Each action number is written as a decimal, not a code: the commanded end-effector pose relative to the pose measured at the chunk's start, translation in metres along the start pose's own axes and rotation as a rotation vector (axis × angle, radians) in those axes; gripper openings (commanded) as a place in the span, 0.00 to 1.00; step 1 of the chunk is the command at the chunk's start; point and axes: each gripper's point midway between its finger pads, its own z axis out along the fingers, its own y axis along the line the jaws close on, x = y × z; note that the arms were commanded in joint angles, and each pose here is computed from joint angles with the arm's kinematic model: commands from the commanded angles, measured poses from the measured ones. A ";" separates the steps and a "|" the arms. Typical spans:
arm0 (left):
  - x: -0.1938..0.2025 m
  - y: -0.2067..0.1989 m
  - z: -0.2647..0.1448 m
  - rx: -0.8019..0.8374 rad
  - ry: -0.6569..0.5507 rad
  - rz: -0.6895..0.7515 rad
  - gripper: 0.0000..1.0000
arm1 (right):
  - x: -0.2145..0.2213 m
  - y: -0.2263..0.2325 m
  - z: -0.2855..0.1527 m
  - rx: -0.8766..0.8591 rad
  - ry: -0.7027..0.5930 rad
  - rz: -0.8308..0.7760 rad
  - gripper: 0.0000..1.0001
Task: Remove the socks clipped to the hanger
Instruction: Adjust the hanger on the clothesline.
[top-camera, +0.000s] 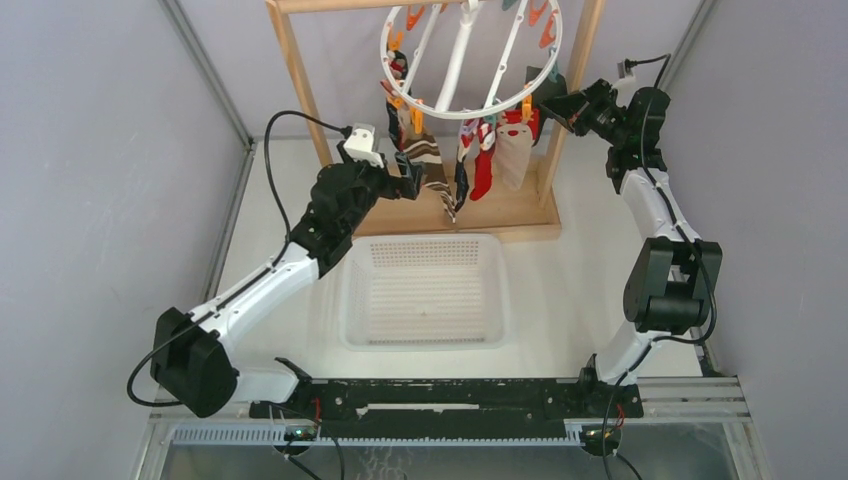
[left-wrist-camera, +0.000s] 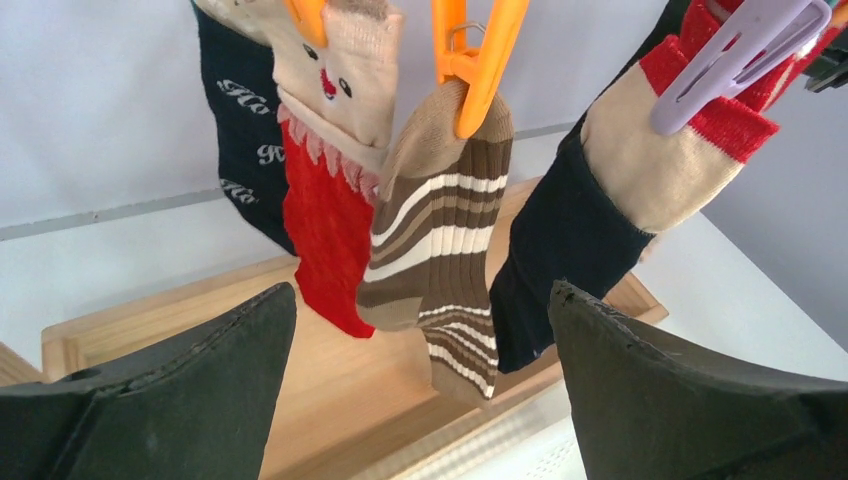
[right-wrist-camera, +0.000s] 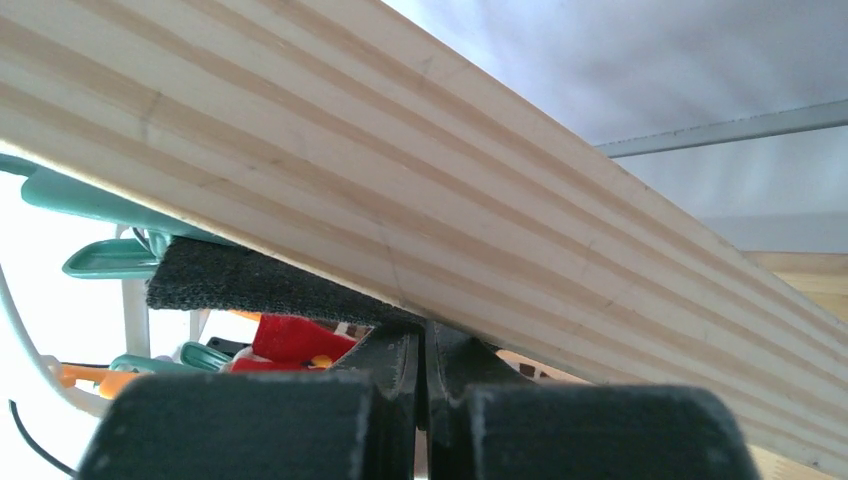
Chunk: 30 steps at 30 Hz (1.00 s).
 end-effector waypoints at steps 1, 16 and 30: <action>-0.008 0.000 0.011 0.011 -0.063 -0.015 1.00 | -0.020 0.016 0.000 -0.041 -0.043 -0.048 0.00; -0.002 0.001 0.028 0.032 -0.086 0.043 0.87 | -0.019 0.021 -0.005 -0.052 -0.029 -0.057 0.00; -0.024 -0.020 0.017 0.135 -0.041 0.056 0.12 | -0.016 0.025 -0.009 -0.060 -0.007 -0.056 0.06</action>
